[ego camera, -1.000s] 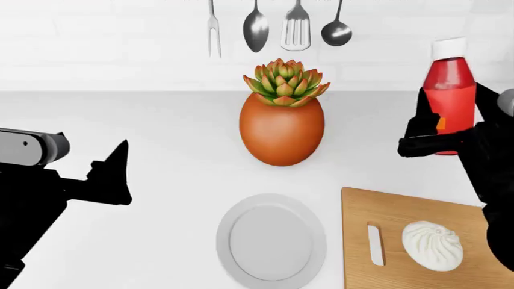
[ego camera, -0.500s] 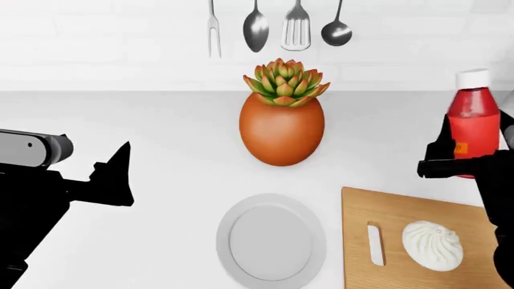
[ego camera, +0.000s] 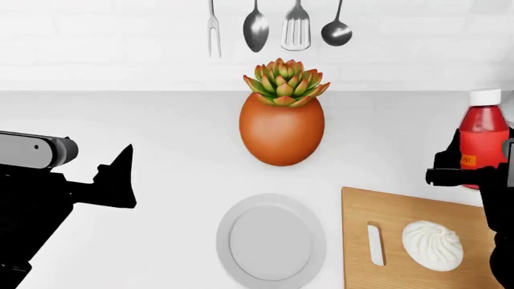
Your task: Pick the dumpling from the plate and place it on the cutting board. Then pick the condiment bottle from the cabinet and place it next to the cutting board.
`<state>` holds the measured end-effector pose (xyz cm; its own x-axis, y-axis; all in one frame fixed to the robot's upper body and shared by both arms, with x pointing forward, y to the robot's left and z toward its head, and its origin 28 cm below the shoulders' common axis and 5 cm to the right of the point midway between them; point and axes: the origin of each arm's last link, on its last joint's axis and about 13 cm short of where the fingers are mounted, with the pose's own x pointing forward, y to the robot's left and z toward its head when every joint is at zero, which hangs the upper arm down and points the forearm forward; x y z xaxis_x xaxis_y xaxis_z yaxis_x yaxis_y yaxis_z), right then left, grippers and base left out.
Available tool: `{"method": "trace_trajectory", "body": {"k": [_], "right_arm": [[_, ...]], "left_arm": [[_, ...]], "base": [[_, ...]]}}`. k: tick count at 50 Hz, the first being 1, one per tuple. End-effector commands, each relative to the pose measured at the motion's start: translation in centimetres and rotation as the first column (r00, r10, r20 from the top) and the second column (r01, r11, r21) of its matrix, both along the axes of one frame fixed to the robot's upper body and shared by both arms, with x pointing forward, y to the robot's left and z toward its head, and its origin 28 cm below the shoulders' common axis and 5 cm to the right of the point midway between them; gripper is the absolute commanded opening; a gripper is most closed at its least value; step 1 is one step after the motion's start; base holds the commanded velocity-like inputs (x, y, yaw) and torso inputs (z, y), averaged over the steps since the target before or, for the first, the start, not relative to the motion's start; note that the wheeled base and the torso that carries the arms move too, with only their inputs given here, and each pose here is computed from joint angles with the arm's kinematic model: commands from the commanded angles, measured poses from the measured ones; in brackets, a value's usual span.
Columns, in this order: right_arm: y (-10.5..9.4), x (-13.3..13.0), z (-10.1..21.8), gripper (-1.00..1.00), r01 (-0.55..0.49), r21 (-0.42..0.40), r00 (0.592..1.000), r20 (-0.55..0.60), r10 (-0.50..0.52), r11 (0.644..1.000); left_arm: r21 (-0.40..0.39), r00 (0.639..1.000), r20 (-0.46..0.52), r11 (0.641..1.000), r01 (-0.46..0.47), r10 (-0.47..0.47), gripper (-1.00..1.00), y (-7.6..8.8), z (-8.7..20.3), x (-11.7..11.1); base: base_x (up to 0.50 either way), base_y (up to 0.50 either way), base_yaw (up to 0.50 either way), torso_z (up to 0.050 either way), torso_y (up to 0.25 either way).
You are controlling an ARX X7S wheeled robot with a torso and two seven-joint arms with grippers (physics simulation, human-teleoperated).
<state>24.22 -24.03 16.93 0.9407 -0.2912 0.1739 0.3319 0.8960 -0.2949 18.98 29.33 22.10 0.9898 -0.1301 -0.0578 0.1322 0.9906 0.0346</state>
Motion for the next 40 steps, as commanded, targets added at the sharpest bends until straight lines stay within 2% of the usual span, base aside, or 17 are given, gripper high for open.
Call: {"method": "trace_trajectory", "body": {"k": [1, 9, 25, 40], "right_arm": [[-0.4, 1.6, 0.0, -1.0, 0.028, -0.037, 1.0, -0.006, -0.028, 0.999], [-0.3, 2.4, -0.3, -1.0, 0.026, -0.055, 0.999, -0.031, -0.028, 0.998], [-1.2, 1.5, -1.0, -1.0, 0.048, -0.084, 0.997, -0.062, -0.054, 0.995], [-0.8, 1.8, -1.5, -1.0, 0.052, -0.085, 0.996, -0.07, -0.058, 0.995]], "left_arm": [[0.003, 1.0, -0.003, 1.0, -0.003, 0.003, 1.0, 0.0, 0.0, 0.0], [0.001, 1.0, -0.003, 1.0, -0.007, 0.007, 1.0, 0.1, 0.0, 0.0], [0.001, 1.0, -0.007, 1.0, -0.006, 0.006, 1.0, 0.0, 0.0, 0.0], [-0.002, 1.0, -0.01, 1.0, -0.006, 0.006, 1.0, 0.0, -0.2, -0.1]], "base": [[0.0, 0.0, 0.0, 0.0, 0.0], [0.0, 0.0, 0.0, 0.0, 0.0], [0.0, 0.0, 0.0, 0.0, 0.001], [0.0, 0.0, 0.0, 0.001, 0.001]]}}
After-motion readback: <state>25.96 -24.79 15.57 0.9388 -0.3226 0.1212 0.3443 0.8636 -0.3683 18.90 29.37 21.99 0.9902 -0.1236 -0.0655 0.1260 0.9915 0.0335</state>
